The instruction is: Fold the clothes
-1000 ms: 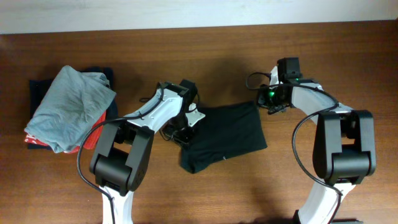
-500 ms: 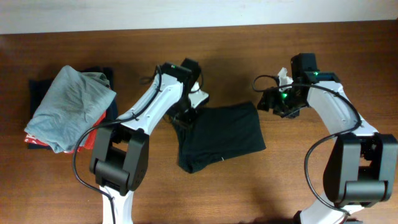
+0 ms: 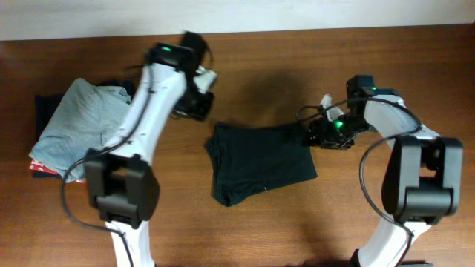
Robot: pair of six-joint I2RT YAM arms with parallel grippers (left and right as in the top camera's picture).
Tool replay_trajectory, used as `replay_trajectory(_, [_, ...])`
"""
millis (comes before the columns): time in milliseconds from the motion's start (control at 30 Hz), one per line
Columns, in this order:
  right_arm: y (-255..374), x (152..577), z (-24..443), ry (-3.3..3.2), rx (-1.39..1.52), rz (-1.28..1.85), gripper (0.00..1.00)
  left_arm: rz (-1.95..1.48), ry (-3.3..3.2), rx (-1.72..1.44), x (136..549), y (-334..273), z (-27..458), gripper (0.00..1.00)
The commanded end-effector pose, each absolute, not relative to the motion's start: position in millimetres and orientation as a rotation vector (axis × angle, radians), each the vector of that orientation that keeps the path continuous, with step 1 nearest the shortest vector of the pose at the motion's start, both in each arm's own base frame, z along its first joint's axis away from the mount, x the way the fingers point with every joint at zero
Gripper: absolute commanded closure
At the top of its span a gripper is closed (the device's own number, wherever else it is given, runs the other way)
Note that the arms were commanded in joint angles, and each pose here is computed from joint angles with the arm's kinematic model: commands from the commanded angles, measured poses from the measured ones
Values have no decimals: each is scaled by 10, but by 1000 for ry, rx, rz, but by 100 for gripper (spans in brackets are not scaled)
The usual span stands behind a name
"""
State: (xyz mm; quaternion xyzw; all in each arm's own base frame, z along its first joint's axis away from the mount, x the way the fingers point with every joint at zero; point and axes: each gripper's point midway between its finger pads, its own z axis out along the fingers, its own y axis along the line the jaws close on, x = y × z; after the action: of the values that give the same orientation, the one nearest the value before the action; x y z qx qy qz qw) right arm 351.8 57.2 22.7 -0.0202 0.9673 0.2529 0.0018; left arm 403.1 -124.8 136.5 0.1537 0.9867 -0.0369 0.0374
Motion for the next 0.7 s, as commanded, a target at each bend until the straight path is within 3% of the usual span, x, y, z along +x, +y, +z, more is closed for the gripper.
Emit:
replay_trajectory(0, [720,3504,134,2986,-188,966,31,-100,2909,280,4109,-923,1924,65])
replay_trajectory(300, [995,3408,-5,2949,-256,1197,33,-83,2819,100,3989,-391,2406,65])
replay_trajectory(367, [1052,3392,-9,2954,-283,1197,43,-82,2810,89,3979,-356,2441,65])
replay_trajectory(500, [983,3413,-37,2984,-228,1150,82,-80,2819,92,3953,-348,2440,65])
replay_trajectory(600, [797,3454,-47,3031,-144,1033,96,-78,2824,97,3939,-346,2436,65])
replay_trajectory(667, [665,3521,52,3034,-85,951,96,-78,2825,97,3938,-346,2436,64])
